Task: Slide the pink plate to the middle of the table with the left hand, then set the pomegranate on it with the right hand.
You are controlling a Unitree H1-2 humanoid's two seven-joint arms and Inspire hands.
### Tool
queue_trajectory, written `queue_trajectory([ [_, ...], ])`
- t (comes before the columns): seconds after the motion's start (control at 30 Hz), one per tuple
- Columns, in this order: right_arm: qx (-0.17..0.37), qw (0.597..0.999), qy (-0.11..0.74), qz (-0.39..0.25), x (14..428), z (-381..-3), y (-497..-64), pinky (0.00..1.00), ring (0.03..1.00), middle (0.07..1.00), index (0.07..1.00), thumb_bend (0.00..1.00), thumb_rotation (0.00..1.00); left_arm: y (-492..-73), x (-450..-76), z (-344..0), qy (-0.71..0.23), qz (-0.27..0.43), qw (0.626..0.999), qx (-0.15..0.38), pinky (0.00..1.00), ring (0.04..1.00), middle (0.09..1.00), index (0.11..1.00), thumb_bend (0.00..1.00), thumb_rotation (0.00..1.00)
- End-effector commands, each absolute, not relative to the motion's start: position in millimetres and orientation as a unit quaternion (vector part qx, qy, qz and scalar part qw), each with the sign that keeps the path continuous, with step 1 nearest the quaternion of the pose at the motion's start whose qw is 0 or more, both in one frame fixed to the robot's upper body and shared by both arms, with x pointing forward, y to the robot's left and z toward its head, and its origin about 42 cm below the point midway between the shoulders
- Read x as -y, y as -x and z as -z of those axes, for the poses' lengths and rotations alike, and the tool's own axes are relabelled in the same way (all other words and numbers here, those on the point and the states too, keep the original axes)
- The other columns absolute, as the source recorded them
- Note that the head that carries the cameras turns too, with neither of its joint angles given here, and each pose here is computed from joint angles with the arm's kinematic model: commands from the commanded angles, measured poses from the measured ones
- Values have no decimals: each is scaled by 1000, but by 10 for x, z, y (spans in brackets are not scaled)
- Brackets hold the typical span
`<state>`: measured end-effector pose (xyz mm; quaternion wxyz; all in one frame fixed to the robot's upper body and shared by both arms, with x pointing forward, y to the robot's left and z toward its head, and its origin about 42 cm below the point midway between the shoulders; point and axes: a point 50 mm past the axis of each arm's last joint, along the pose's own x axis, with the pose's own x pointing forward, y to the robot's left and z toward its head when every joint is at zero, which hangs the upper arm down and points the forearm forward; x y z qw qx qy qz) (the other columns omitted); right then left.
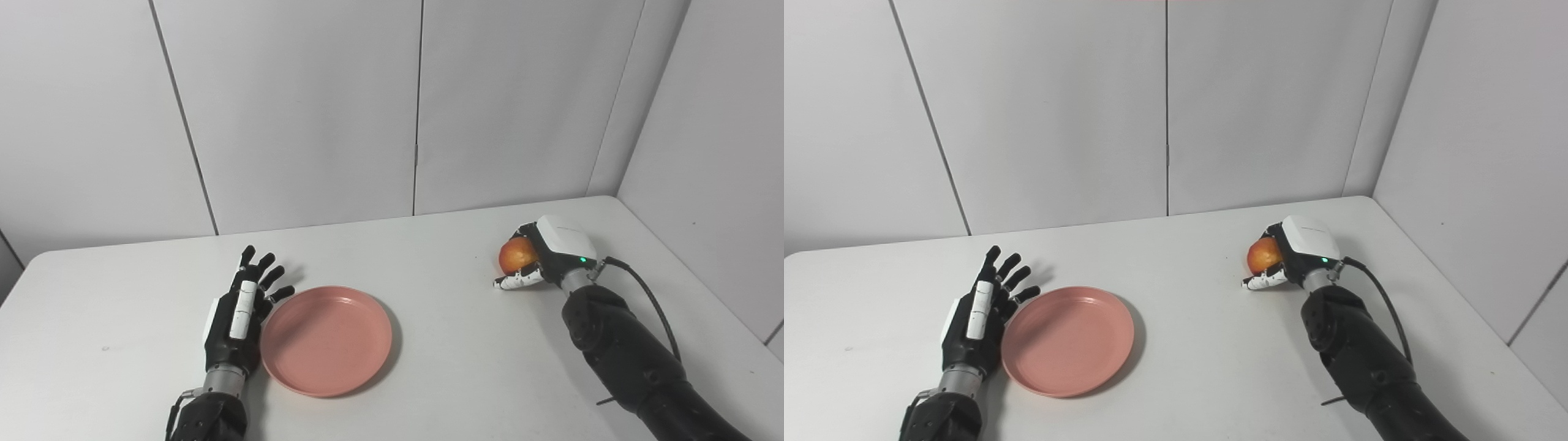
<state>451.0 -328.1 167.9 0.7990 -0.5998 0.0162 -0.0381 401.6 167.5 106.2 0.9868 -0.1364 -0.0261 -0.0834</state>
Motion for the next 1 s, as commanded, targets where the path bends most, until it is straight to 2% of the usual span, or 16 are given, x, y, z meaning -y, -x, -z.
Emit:
queue_trajectory([
  [0.0, 54, 801, 594, 48, 3162, -2040, -4622, 249, 314, 410, 489, 495, 163, -3830, -1618, -783, 150, 76, 986, -15, 708, 880, 916, 987, 985, 757],
  [0.1, 73, 804, 589, 42, 3059, -2186, -4627, 283, 355, 452, 494, 494, 164, -3824, -1581, -782, 156, 74, 985, -16, 717, 880, 911, 981, 990, 744],
  [0.33, 142, 812, 565, 28, 2783, -2555, -4569, 274, 345, 444, 492, 496, 164, -3818, -1426, -765, 150, 68, 986, -14, 709, 877, 909, 991, 987, 755],
  [0.47, 185, 809, 558, 15, 2668, -2691, -4518, 268, 339, 441, 493, 497, 159, -3820, -1342, -752, 147, 67, 987, -14, 698, 871, 905, 995, 989, 767],
  [0.77, 261, 798, 544, 1, 2386, -2920, -4380, 311, 400, 507, 495, 496, 165, -3817, -1238, -731, 153, 68, 986, -15, 706, 877, 909, 998, 957, 750],
  [0.97, 300, 796, 525, -18, 2184, -3027, -4280, 276, 360, 463, 492, 495, 163, -3806, -1198, -728, 157, 70, 985, -16, 716, 883, 913, 1000, 934, 743],
])
